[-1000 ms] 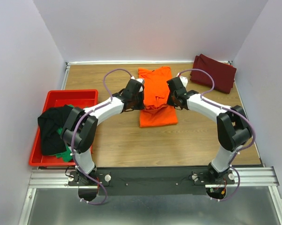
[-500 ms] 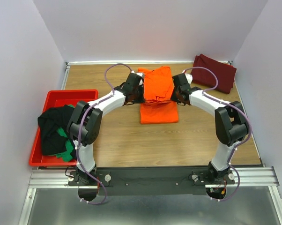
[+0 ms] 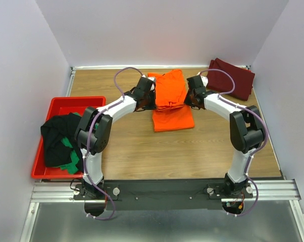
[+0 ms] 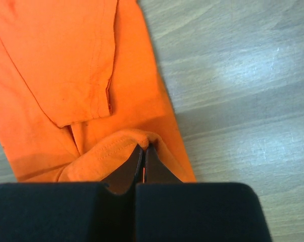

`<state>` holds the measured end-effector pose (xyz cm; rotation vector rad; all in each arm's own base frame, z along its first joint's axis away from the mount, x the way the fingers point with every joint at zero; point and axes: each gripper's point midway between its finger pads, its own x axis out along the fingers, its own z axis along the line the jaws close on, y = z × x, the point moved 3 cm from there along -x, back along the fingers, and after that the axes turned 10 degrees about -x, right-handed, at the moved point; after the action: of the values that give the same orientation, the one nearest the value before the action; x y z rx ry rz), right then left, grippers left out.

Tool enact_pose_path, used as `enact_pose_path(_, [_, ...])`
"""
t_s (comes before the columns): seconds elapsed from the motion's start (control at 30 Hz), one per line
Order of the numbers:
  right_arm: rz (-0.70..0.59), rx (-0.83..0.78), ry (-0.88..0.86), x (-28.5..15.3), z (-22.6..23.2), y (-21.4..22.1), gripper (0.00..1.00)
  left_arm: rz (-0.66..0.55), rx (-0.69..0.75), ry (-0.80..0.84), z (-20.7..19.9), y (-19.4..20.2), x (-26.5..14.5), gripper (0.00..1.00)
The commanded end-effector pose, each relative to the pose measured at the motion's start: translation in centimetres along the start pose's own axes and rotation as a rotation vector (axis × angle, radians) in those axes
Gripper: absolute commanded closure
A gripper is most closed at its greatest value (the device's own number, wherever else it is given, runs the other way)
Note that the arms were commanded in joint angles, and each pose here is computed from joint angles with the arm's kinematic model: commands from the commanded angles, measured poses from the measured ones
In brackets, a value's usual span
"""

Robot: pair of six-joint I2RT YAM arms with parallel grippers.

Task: Fold and stack the t-shirts
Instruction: Fold the tshirt

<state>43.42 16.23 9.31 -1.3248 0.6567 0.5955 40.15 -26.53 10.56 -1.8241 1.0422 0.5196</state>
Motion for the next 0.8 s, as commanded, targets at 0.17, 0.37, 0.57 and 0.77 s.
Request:
enact_pose_path(0.17, [-0.045,0.016,-0.045,1.1,0.4,-3.0,0.81,-0.046,-0.008,0.022,-0.2,-2.6,-0.1,0.60])
enact_pose_path(0.37, [-0.103,0.004,-0.062,-0.2,0.5,-5.5,0.27,-0.138,0.000,0.046,-0.7,-5.5,-2.7,0.45])
enact_pose_path(0.57, [-0.098,-0.008,-0.101,-2.2,0.4,-4.8,0.30,-0.124,-0.020,0.047,-0.2,-4.0,-3.7,0.74])
enact_pose_path(0.77, [-0.045,-0.030,-0.124,-2.3,0.3,-1.8,0.37,-0.042,-0.005,0.048,-1.2,-0.4,-1.9,1.00])
